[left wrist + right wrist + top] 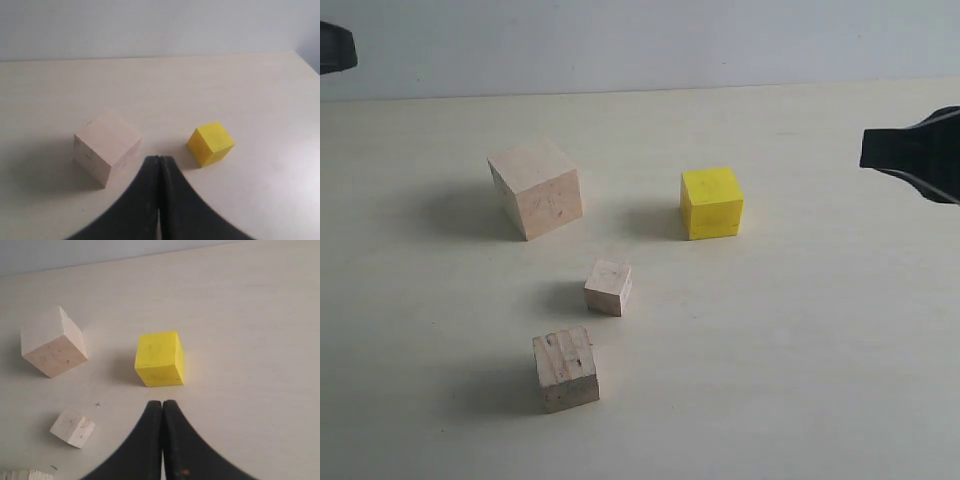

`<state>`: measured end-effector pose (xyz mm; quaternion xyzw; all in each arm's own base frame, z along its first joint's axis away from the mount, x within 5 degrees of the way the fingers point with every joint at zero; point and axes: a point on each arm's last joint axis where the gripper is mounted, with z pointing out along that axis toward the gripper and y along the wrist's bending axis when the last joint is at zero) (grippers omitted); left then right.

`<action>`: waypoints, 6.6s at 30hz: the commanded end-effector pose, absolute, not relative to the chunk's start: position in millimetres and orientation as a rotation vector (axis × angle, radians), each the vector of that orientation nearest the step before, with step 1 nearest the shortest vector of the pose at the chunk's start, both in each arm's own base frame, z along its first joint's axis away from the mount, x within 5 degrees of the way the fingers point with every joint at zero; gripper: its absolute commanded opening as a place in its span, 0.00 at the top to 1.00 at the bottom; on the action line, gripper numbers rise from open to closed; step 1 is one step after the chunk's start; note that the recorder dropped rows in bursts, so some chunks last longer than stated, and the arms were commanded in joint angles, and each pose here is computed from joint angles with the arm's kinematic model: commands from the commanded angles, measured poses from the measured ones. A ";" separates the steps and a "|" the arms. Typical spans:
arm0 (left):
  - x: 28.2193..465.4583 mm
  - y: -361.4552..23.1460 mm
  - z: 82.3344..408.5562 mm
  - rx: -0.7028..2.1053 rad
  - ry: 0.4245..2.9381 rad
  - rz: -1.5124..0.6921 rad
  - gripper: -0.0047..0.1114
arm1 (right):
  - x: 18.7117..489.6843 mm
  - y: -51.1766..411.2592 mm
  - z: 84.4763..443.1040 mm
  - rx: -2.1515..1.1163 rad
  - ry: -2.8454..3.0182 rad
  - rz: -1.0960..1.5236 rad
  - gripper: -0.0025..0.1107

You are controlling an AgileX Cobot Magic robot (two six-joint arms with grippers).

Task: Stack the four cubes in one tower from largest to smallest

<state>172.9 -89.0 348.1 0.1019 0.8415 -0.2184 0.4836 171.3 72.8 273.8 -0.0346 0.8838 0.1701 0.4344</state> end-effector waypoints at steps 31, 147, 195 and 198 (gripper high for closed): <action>359.9 -100.9 247.8 -0.169 2.304 -0.474 0.58 | 168.6 76.7 271.8 0.157 2.273 0.591 0.98; 349.5 -185.4 136.3 1.101 2.731 -0.650 0.58 | 162.2 75.6 264.4 0.067 2.377 0.528 0.98; 352.8 -189.5 135.8 1.015 2.730 -0.600 0.58 | 162.1 75.6 264.3 0.067 2.379 0.528 0.98; 352.8 -189.4 135.7 1.011 2.733 -0.598 0.58 | 162.1 75.6 264.3 0.067 2.379 0.528 0.98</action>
